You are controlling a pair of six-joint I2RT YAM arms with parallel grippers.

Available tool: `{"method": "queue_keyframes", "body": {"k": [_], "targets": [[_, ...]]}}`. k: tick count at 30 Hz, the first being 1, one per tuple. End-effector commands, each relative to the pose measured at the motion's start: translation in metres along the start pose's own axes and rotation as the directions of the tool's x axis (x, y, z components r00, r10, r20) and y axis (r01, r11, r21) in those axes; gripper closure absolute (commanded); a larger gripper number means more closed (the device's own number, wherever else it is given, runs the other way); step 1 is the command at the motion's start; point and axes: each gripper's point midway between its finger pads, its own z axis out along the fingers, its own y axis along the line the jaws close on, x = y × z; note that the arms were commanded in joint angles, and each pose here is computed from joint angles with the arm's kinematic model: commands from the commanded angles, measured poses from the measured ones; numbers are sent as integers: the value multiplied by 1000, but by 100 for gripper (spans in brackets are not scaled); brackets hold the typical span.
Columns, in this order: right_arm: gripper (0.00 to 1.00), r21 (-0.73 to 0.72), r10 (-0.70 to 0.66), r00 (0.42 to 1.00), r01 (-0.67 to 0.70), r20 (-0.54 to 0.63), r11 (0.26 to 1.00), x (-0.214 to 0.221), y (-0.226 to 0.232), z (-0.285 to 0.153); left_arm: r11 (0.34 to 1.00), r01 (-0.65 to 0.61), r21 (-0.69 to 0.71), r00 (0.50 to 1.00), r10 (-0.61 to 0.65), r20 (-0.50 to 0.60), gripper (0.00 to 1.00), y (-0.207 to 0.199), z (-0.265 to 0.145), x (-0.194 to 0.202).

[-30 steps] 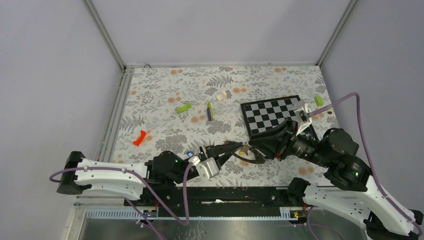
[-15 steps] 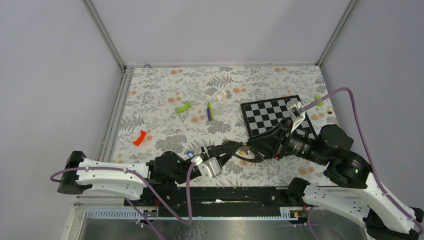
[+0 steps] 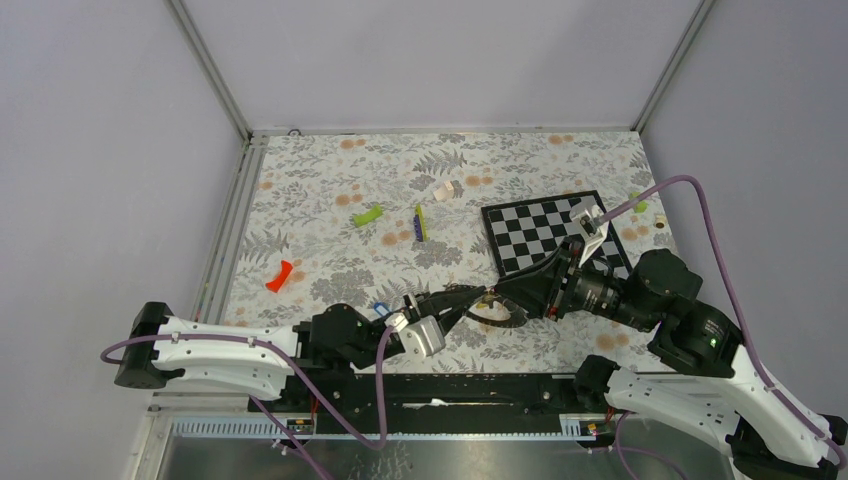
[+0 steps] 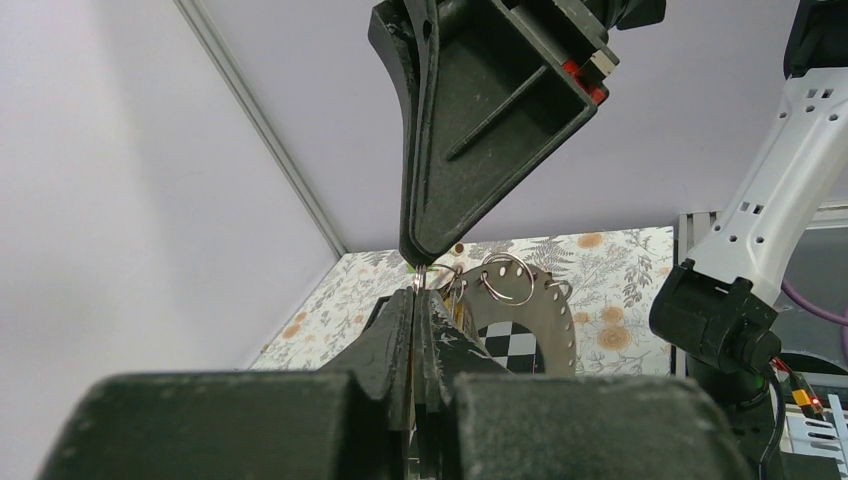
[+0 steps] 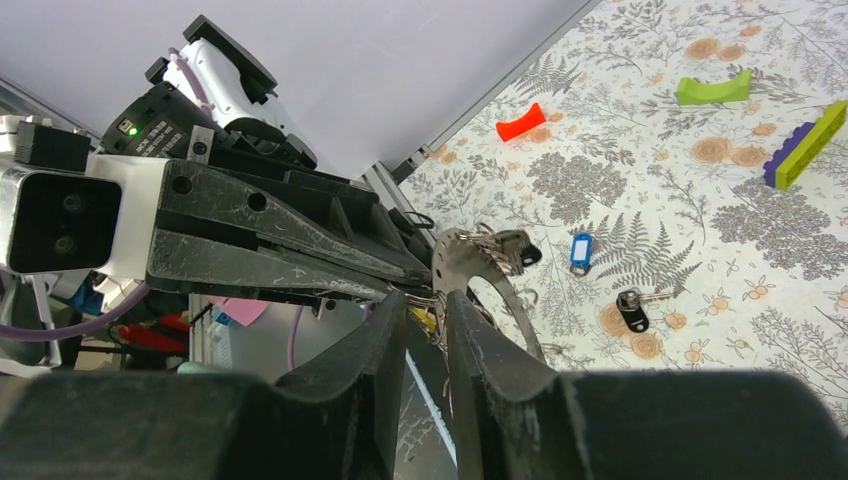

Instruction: Remove the keys from the keyring

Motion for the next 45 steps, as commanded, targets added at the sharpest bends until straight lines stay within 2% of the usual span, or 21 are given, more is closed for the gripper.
{"method": "queue_keyframes", "body": {"k": [1,22,45], "targets": [[72,7,-6,999,6,38,1000,-11,2,-4,998,40,-55,995,-35,89,100,14,0,-26],[71,11,-7,999,6,43,1000,-10,1,-8,998,42,-47,995,-38,92,100,13,-1,-26],[74,-23,6,999,-7,-33,1000,5,4,-2,998,34,-44,995,-30,91,100,12,0,-26]]}}
